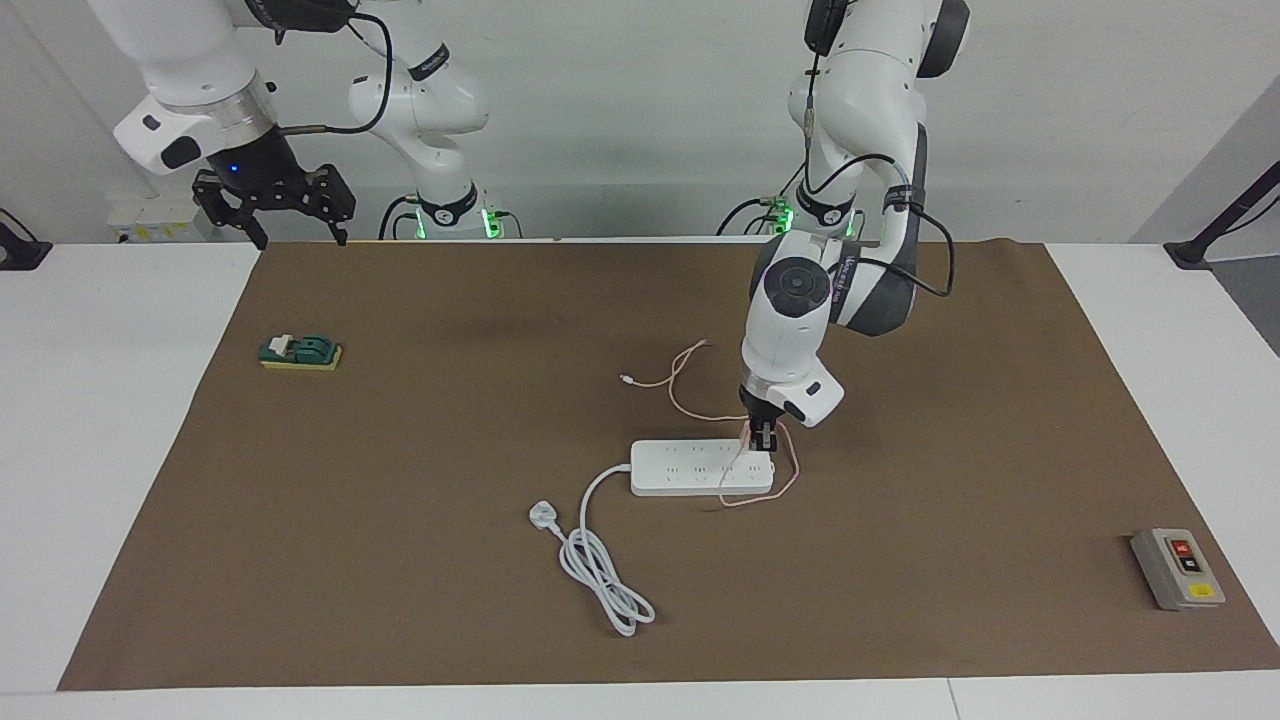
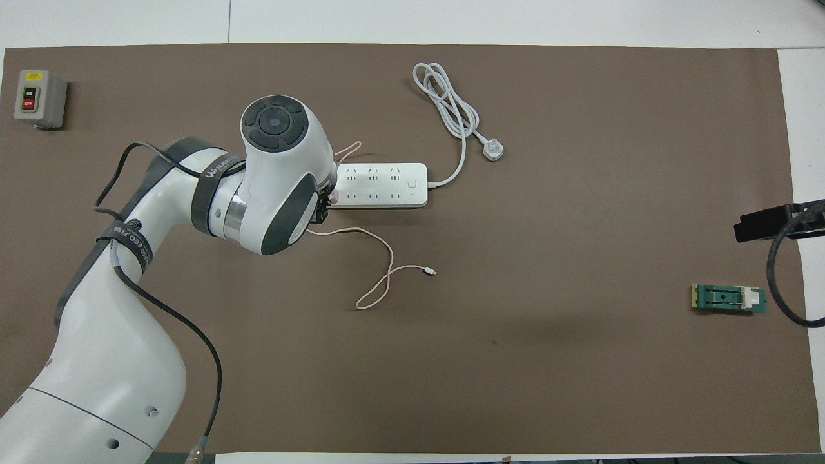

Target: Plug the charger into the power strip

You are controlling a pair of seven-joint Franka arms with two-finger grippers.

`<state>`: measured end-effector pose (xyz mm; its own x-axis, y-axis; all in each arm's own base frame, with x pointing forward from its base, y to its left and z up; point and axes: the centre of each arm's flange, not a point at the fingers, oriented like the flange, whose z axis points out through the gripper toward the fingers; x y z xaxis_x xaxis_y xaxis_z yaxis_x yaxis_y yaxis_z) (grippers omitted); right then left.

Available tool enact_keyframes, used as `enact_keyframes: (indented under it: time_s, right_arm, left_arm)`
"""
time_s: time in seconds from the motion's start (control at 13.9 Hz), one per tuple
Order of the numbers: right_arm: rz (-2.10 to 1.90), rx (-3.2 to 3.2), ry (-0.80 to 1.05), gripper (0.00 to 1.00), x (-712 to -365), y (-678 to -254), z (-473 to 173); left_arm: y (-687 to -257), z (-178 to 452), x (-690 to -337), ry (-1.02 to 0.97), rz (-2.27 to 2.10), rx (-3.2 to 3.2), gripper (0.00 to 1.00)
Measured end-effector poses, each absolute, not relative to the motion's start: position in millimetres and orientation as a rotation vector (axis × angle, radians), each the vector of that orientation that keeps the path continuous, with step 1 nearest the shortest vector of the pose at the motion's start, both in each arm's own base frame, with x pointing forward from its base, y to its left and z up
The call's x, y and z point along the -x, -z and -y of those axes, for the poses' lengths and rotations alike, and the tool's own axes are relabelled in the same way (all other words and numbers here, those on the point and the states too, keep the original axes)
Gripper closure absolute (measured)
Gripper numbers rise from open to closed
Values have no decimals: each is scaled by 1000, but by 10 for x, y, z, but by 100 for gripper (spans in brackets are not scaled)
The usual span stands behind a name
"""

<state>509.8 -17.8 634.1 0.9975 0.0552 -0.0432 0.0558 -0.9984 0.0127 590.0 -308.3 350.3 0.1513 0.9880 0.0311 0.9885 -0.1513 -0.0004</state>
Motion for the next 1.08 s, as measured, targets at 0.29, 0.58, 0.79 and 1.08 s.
enact_keyframes:
  time_s: [0.29,0.58,0.79,1.08]
  right_arm:
    - [-87,-3126,67,0,-5098,-6341,178]
    - [-87,-3126,67,0,-5098,-6341,178]
    - [-87,-3126,67,0,-5098,-6341,178]
    - [-87,-3126,67,0,-5098,-6341,178]
  left_arm:
    - [-3501,3078,-5893,40,2037,2372,68]
    - [-3377,3072,-5893,45,2040,2379,68]
    - [-3376,3072,-5892,45,2040,2379,68]
    - [-3351,3110,-5899,54,2019,2378,68]
